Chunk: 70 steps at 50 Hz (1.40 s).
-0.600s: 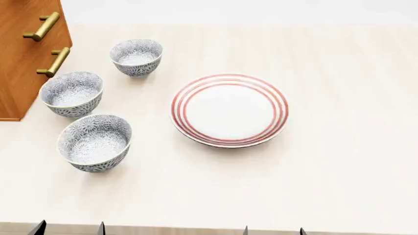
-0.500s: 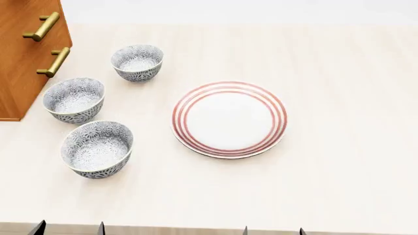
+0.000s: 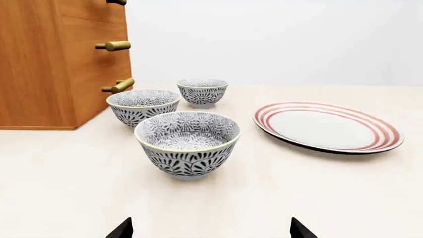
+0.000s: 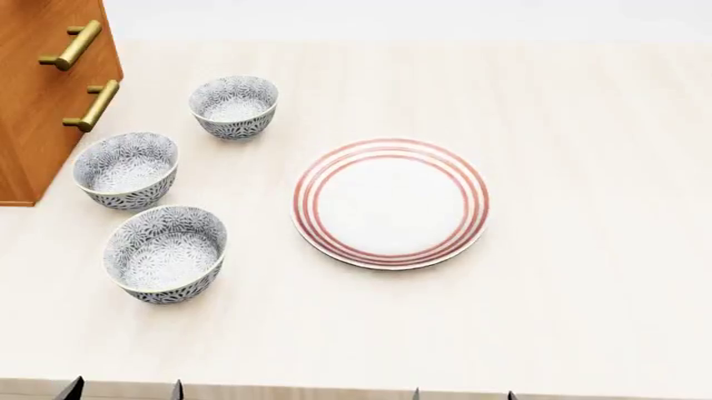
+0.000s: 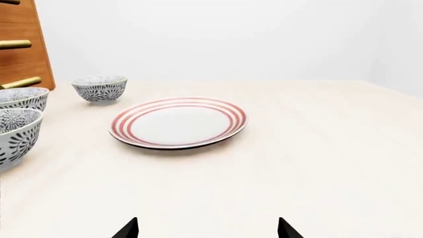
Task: Pick up the bowl and put it in the front on the plate.
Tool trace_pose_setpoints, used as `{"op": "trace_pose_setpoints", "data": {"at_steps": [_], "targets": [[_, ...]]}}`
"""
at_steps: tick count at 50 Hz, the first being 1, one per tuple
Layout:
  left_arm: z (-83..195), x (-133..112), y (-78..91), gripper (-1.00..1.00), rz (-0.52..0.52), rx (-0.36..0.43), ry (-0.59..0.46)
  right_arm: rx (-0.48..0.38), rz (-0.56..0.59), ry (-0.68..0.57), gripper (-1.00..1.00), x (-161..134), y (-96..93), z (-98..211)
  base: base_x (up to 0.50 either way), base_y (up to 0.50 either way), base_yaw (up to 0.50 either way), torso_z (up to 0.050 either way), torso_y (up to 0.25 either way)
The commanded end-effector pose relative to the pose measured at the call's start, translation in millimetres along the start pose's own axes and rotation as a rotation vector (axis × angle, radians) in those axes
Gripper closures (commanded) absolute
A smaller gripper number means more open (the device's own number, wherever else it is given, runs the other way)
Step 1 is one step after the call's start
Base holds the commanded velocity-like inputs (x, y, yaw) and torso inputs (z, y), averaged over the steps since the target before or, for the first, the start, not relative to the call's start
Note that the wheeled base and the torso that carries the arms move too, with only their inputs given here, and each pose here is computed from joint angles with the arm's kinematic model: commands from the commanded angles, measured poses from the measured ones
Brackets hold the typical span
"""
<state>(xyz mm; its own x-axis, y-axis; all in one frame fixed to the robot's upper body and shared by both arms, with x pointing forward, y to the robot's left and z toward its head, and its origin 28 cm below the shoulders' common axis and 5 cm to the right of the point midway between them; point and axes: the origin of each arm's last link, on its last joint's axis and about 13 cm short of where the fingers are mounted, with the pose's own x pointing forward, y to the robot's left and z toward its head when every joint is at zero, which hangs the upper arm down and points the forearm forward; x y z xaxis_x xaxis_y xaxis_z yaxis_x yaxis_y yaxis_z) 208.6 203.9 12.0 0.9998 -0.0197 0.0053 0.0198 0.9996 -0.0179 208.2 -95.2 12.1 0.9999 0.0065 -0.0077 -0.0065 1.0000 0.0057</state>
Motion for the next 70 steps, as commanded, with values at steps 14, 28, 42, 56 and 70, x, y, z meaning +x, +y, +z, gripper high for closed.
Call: {"op": "trace_pose_setpoints", "data": {"at_steps": [14, 28, 42, 56, 70], "targets": [[1, 0, -0.6, -1.0, -0.008, -0.005, -0.001, 0.0, 0.003, 0.005, -1.0, 0, 0.3, -1, 0.0, 0.0, 0.0, 0.0, 0.0], [44, -11, -3.7, -1.0, 0.03, 0.121, -0.515, 0.061, -0.02, -0.46, -1.0, -11, -2.2, 36, 0.0, 0.0, 0.0, 0.0, 0.0], [57, -20, -4.4, -1.0, 0.069, 0.157, -0.687, 0.105, -0.019, -0.62, -1.0, -17, -2.2, 47, 0.0, 0.0, 0.0, 0.0, 0.0], [55, -19, -5.1, -1.0, 0.066, 0.152, -0.669, 0.11, 0.002, -0.63, -1.0, -19, -1.5, 47, 0.41, -0.03, 0.0, 0.0, 0.0], [53, -20, -5.5, -1.0, 0.062, 0.151, -0.658, 0.106, 0.021, -0.63, -1.0, -20, -0.4, 46, 0.5, -0.03, 0.0, 0.0, 0.0]]}}
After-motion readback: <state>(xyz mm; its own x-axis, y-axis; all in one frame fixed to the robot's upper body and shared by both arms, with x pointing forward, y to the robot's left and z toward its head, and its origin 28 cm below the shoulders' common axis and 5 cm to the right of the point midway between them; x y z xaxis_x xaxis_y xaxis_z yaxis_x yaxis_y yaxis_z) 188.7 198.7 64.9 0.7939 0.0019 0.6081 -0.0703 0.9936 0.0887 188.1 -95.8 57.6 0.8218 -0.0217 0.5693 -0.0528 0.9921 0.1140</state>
